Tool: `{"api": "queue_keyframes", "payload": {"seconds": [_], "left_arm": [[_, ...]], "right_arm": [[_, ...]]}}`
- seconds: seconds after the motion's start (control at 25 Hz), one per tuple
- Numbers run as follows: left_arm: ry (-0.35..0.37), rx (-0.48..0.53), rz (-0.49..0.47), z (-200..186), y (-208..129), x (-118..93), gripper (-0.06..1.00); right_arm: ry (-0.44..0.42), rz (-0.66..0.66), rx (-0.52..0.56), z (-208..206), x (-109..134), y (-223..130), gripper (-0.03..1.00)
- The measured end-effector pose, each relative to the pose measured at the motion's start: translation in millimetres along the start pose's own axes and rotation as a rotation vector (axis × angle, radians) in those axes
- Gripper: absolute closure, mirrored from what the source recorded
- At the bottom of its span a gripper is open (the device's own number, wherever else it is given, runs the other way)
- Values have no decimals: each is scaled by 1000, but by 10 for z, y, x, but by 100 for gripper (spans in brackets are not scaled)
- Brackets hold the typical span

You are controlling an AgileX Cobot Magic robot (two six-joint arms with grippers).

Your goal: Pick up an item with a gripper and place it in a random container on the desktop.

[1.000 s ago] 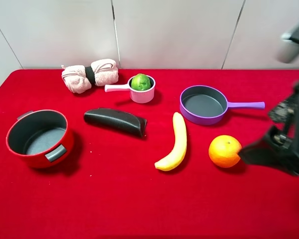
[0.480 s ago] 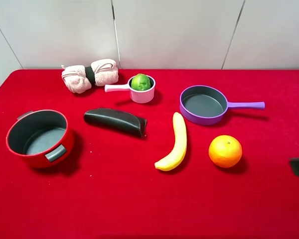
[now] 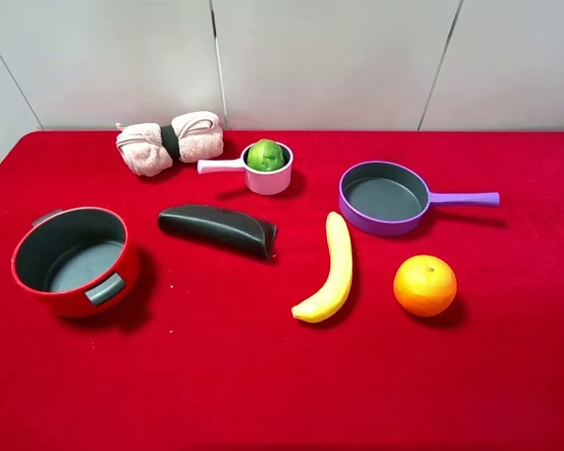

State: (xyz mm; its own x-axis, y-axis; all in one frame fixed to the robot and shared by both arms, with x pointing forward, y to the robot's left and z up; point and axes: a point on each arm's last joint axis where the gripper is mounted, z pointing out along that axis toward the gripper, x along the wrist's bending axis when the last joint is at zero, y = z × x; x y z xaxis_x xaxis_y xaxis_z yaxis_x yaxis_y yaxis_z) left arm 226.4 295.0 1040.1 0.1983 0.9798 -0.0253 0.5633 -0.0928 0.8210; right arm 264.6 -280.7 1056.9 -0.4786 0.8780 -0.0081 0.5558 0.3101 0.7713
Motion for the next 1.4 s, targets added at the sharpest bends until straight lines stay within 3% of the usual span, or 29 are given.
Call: {"api": "queue_keyframes", "payload": {"seconds": [0.68,1.4], "left_arm": [[0,0,0,0,0,0,-4],[0,0,0,0,0,0,-4]], "right_arm": [[-19,-10,-259,-266,30,-231,27],[-22,-8,-263,-271,27,-234,27]]}}
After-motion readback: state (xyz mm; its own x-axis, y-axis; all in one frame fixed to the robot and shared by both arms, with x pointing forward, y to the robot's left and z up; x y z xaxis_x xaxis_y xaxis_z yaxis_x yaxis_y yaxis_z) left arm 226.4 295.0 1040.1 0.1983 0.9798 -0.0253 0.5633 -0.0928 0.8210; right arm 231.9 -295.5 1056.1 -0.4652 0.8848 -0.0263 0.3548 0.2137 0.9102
